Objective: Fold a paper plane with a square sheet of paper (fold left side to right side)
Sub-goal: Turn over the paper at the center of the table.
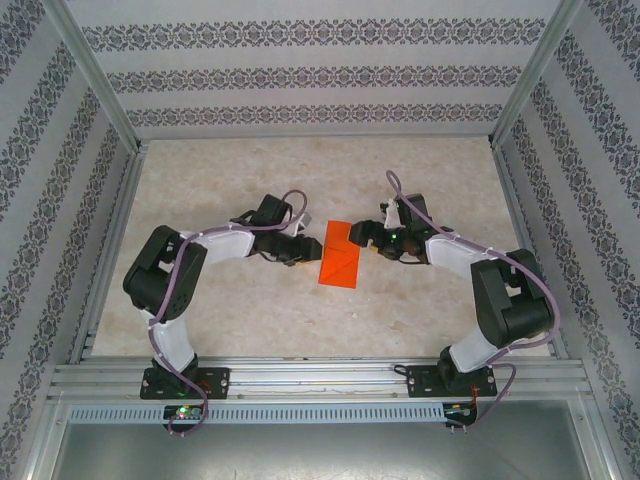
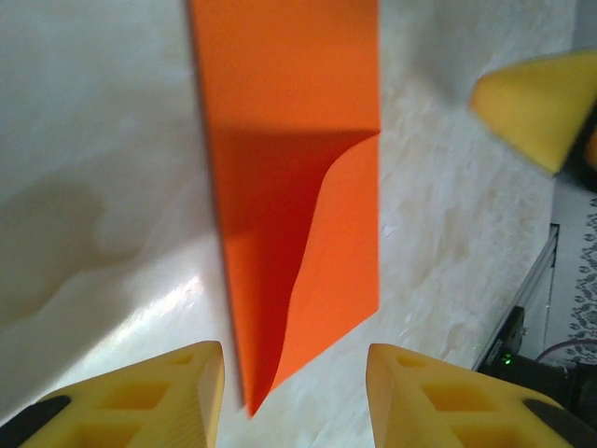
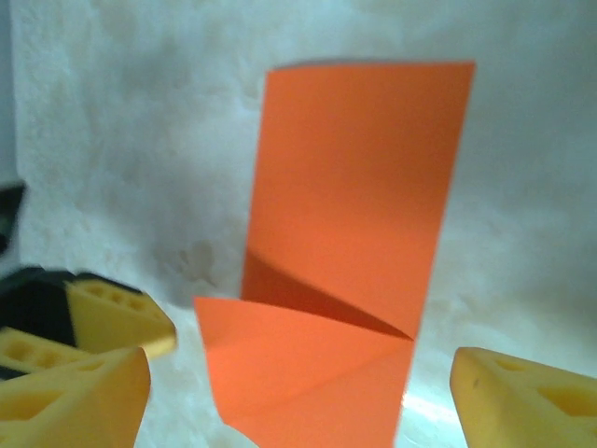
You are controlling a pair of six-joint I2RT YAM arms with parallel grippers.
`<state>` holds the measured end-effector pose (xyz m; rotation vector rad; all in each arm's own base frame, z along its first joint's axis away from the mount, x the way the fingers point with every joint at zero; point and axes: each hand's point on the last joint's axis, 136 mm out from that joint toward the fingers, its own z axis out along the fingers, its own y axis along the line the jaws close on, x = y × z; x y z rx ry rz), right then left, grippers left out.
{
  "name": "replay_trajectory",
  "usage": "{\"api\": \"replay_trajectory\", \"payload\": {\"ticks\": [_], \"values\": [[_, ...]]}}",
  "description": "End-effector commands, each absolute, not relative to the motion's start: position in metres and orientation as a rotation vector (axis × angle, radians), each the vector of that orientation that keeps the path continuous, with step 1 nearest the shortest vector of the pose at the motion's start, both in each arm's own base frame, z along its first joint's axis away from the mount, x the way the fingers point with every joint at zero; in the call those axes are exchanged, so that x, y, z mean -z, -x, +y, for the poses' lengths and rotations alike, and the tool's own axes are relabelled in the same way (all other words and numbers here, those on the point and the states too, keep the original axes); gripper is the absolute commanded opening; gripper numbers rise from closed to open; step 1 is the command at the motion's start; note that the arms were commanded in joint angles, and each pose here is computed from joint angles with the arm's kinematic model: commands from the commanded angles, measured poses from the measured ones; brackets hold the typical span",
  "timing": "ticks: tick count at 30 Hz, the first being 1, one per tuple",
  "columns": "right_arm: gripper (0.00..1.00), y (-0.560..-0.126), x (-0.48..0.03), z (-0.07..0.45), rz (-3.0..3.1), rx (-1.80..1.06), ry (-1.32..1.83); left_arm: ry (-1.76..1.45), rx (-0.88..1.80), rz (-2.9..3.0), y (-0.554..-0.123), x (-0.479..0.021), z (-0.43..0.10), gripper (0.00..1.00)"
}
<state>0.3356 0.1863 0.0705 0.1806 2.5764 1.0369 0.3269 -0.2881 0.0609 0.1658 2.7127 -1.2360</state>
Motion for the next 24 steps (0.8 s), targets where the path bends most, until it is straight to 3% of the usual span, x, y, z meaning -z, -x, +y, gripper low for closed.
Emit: {"api": "replay_trajectory", "payload": {"ticks": [1, 6, 13, 17, 24], "values": [[0.85, -0.331, -0.067, 0.185, 2.565, -1.037, -0.18, -0.24, 1.316, 2.635, -0.342, -0.071, -0.302, 0.45], [0.85, -0.324, -0.061, 0.185, 2.577, -1.052, -0.183, -0.259, 1.346, 2.648, -0.348, -0.061, -0.311, 0.4], [0.83, -0.317, -0.059, 0.187, 2.581, -1.077, -0.167, -0.271, 1.374, 2.636, -0.353, -0.055, -0.322, 0.18], [0.76, -0.316, -0.061, 0.189, 2.568, -1.106, -0.16, -0.265, 1.342, 2.598, -0.355, -0.062, -0.318, 0.06], [0.62, -0.318, -0.068, 0.205, 2.509, -1.219, -0.154, -0.202, 1.297, 2.532, -0.354, -0.073, -0.309, 0.05]]}}
